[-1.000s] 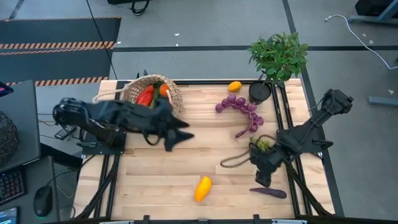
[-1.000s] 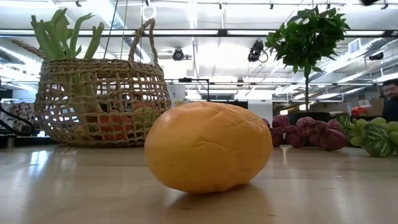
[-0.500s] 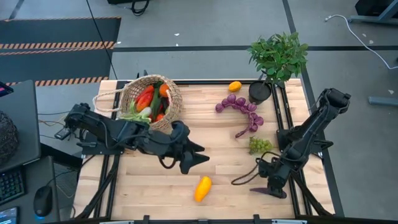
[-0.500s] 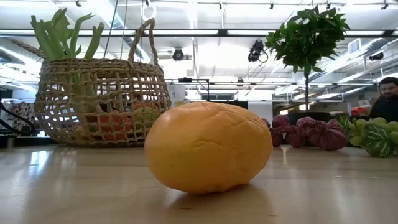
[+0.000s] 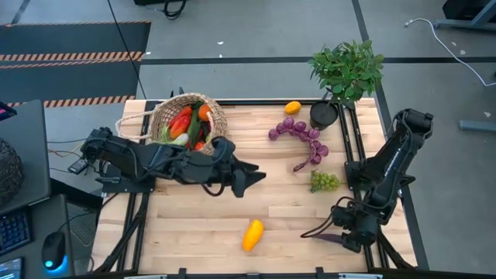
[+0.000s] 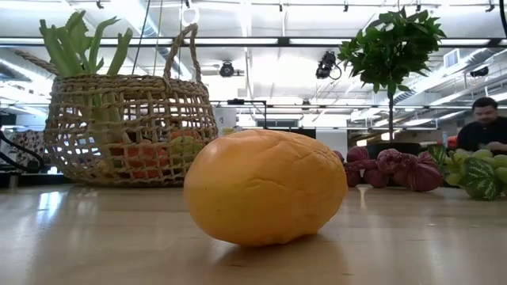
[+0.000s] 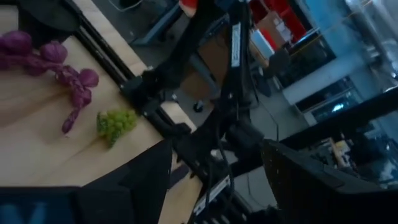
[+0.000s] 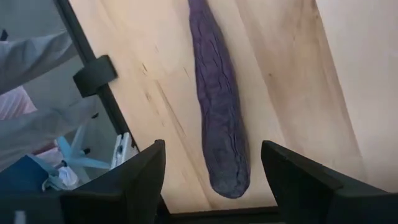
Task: Build produce basket
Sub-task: Put the violet eggplant into the brown basket
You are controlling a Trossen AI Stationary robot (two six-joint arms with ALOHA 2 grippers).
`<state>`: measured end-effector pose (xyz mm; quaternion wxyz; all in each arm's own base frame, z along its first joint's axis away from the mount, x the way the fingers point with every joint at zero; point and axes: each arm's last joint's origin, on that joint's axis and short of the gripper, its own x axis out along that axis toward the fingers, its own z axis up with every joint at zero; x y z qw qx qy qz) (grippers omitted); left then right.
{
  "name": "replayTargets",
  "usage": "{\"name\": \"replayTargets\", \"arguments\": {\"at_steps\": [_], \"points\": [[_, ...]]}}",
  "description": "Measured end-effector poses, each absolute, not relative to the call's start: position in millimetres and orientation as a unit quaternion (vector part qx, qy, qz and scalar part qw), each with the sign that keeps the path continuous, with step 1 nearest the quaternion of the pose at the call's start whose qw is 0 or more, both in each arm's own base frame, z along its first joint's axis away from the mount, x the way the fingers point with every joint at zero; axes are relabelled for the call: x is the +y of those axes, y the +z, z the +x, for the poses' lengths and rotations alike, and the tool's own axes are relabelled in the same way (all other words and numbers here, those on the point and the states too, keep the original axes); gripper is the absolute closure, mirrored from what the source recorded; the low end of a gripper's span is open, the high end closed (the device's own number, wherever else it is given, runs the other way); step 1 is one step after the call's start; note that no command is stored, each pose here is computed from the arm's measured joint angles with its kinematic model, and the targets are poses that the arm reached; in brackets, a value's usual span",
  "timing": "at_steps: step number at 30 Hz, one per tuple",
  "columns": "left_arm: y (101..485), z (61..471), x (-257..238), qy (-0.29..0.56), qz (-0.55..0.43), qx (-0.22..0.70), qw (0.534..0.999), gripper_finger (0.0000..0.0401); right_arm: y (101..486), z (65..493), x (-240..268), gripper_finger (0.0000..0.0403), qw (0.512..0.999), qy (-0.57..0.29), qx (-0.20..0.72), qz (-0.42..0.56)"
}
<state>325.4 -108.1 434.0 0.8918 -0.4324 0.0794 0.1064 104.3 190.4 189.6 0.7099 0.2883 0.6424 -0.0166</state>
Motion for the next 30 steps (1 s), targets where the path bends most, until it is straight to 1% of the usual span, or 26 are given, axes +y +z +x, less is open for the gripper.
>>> {"name": "replayTargets", "arguments": {"at_steps": [5,11,15,18,21,25,27,30], "points": [[439.8,327.0,-107.2,0.094,-0.447,0.054,0.888,0.0153,176.1,91.8,189.3,0.0135,0.714,-0.049,0.631,0.299],[449.8,326.3,-102.6,0.082,-0.462,0.016,0.883,0.0162,169.8,79.3,191.6,0.0135,0.709,-0.057,0.633,0.306],[451.6,326.5,-102.7,0.078,-0.465,0.009,0.882,0.0169,162.5,71.4,197.1,0.0135,0.707,-0.059,0.642,0.29],[451.4,326.4,-103.0,0.078,-0.464,0.01,0.882,0.0173,152.4,68.8,209.3,0.0135,0.703,-0.043,0.65,0.286],[451.4,326.4,-103.0,0.078,-0.463,0.01,0.883,0.0176,144.8,67.8,217.2,0.0135,0.705,-0.048,0.661,0.252],[451.6,326.3,-103.4,0.075,-0.46,0.011,0.885,0.0179,149.8,71.5,227.8,0.0138,0.711,-0.071,0.663,0.223],[451.5,326.3,-103.7,0.072,-0.46,0.013,0.885,0.0179,154.9,73.7,232.4,0.0143,0.717,-0.072,0.658,0.219],[451.5,326.3,-103.8,0.072,-0.46,0.013,0.885,0.0179,151.9,76.7,239.1,0.0153,0.725,-0.061,0.651,0.215]]}}
